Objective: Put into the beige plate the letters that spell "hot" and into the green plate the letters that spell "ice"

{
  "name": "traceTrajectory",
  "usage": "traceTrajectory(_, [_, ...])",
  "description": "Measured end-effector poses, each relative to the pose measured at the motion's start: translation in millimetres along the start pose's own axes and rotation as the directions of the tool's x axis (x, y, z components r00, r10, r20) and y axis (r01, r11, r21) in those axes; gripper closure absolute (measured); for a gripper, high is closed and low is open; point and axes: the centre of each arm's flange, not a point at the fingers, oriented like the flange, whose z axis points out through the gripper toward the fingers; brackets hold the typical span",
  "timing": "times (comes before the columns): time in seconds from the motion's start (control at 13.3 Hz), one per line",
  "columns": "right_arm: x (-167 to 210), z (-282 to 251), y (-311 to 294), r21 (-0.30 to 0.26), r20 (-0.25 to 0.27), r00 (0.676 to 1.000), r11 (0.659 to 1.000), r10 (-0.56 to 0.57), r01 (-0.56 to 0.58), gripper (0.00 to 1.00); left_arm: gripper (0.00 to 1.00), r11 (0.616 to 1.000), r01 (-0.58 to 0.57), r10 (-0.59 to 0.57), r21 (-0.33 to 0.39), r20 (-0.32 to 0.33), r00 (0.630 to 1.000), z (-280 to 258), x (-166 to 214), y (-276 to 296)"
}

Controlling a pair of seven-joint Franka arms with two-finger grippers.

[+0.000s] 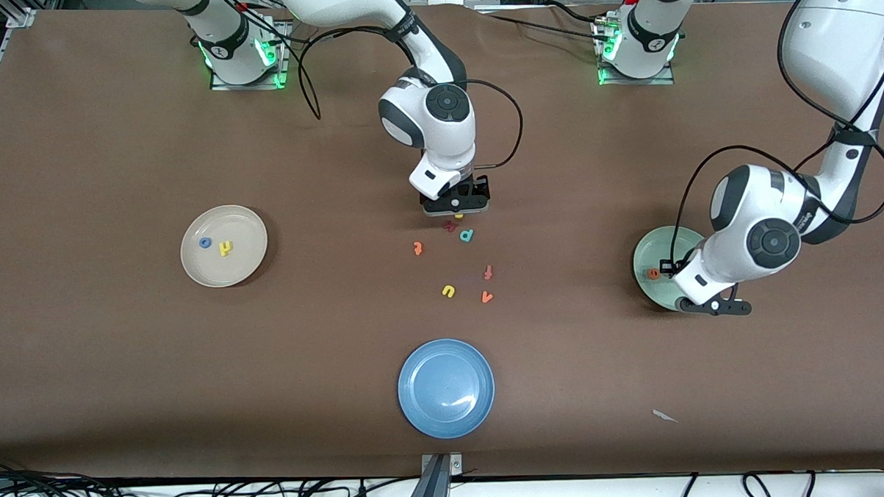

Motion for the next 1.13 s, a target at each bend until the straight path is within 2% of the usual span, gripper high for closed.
traceTrajectory(0.3, [2,-9,-1,0.009,-0.008,1.0,1.0,0.001,-0.001,0.01,0.72,1.0,-0.008,0.007,-0.018,-0.057,0.998,16,-27,-30])
traceTrajectory(0.6, [6,-11,2,0.003,-0.017,1.0,1.0,0.002,-0.002,0.01,0.69,1.0,-0.015,0.013,-0.024,-0.056,0.998,24,-36,-27])
traceTrajectory(1.13, [16,-31,5,0.017,-0.04,0.999,1.0,0.011,-0.011,0.01,0.01,1.0,-0.018,0.016,-0.017,-0.074,0.997,13,-35,-26])
